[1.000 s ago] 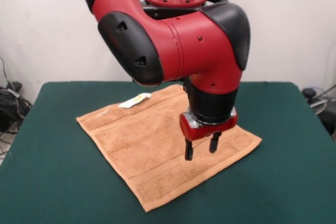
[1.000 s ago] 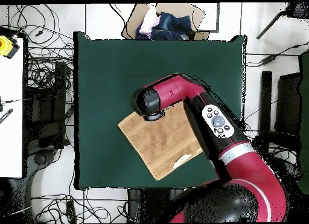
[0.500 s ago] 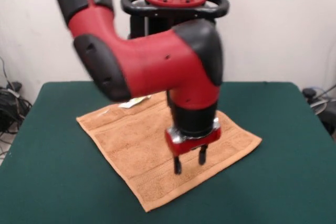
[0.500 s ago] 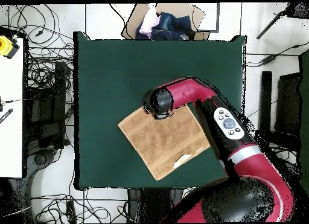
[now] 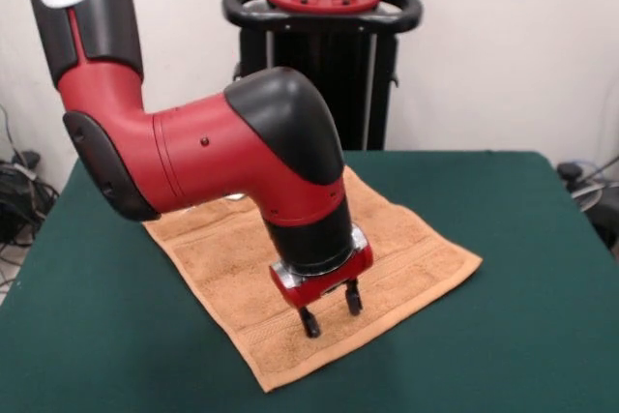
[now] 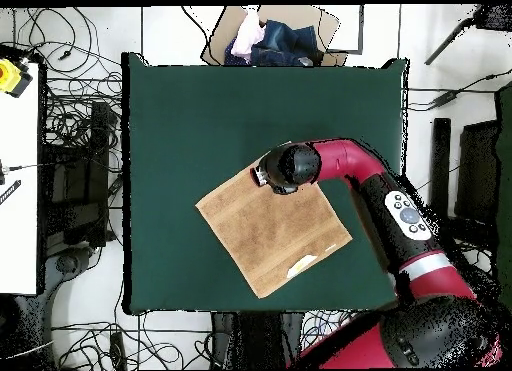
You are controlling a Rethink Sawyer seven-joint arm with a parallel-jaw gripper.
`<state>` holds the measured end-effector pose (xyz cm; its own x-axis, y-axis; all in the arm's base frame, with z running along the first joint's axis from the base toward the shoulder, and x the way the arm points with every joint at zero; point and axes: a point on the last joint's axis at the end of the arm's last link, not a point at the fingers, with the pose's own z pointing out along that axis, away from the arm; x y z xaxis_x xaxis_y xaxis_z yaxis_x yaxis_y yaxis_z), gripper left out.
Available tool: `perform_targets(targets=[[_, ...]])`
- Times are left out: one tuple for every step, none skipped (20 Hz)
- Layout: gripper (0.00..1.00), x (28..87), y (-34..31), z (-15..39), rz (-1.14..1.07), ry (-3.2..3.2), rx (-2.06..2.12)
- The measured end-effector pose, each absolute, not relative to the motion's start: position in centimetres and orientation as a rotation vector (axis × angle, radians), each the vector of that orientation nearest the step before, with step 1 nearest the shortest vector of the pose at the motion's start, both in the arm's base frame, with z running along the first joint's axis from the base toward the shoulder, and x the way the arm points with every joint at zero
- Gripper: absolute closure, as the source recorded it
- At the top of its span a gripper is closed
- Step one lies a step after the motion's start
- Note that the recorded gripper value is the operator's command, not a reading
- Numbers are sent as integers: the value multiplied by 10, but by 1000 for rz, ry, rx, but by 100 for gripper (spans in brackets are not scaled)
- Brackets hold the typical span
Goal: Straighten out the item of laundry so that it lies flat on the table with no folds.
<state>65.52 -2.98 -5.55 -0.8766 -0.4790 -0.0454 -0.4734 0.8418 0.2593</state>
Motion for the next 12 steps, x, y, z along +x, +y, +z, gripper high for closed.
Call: perform_targets(targets=[[0,657,-30,-55,-413,-2987,769],[0,659,-29,-56,-414,-2971,758],[0,661,-29,-56,-417,-2960,748],[0,662,-29,-56,-419,-2955,743],[0,665,-30,-56,-427,-2939,724],[0,667,-30,-56,-434,-2930,711],[0,669,-30,-56,-441,-2920,697],[0,670,-31,-56,-445,-2915,689],[0,670,-31,-56,-449,-2910,683],[0,672,-31,-56,-455,-2901,671],[0,673,-31,-57,-458,-2897,666],[0,674,-31,-57,-460,-2892,661]])
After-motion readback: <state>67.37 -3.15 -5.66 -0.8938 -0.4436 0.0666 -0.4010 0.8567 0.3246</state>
